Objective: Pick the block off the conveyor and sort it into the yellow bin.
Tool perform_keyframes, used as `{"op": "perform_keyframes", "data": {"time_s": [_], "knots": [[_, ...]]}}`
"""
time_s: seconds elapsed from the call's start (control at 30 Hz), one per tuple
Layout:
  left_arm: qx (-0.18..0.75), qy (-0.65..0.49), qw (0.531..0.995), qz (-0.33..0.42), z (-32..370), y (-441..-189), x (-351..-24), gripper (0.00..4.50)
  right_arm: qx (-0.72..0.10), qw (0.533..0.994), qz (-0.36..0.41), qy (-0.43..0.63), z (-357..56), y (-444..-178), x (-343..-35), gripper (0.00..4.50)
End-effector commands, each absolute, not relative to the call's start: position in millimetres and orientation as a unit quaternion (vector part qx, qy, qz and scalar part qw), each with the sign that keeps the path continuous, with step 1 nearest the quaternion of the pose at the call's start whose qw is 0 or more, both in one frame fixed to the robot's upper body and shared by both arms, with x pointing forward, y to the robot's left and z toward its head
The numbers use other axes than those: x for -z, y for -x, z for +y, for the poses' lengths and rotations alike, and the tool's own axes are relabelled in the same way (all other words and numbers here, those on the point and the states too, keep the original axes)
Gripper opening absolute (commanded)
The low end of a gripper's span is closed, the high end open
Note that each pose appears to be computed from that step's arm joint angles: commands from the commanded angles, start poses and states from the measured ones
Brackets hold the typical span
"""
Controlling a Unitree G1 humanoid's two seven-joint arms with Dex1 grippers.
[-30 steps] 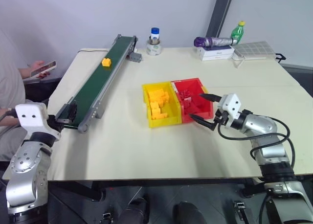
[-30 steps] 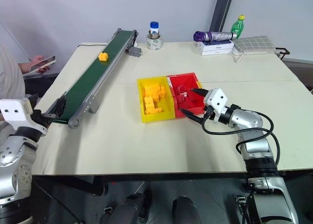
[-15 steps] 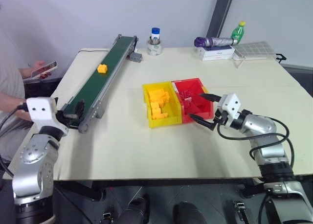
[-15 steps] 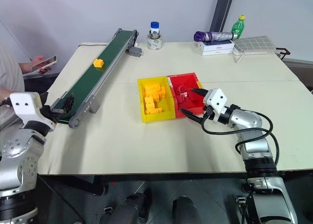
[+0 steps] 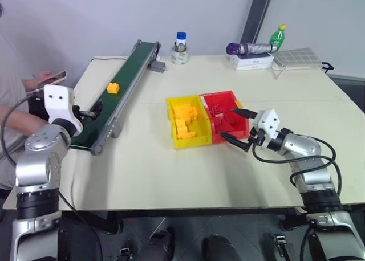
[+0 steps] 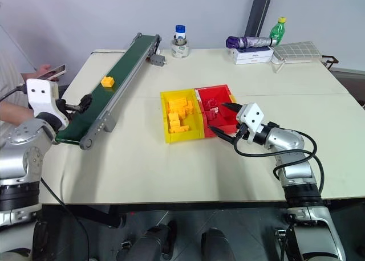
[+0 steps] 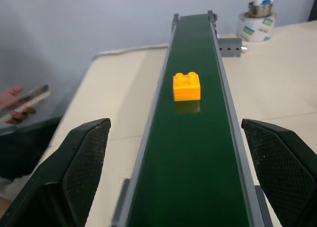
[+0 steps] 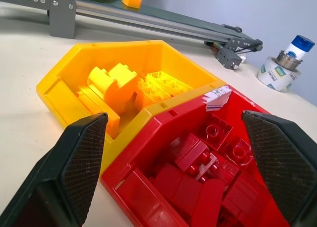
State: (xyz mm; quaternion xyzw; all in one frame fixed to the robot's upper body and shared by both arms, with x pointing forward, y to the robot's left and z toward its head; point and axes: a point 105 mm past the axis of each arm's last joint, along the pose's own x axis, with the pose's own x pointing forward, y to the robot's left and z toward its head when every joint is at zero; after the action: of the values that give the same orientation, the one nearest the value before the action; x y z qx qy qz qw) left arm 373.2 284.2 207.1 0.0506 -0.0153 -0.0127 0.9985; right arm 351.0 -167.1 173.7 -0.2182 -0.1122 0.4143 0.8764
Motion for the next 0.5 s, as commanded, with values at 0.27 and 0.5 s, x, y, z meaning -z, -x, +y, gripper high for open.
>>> {"op": "perform_keyframes", "data": {"time_s": [0.27, 0.5], "knots": [[0.027, -0.037, 0.999, 0.017, 283.9, -389.7, -201.8, 4.47, -0.408, 0.873, -0.138, 0.228, -167.4, -344.3, -186.9, 4.5], [0.024, -0.039, 0.998, 0.033, 288.2, -390.4, -194.3, 4.47, -0.407, 0.874, -0.136, 0.23, -168.3, -343.0, -187.0, 4.5]]}}
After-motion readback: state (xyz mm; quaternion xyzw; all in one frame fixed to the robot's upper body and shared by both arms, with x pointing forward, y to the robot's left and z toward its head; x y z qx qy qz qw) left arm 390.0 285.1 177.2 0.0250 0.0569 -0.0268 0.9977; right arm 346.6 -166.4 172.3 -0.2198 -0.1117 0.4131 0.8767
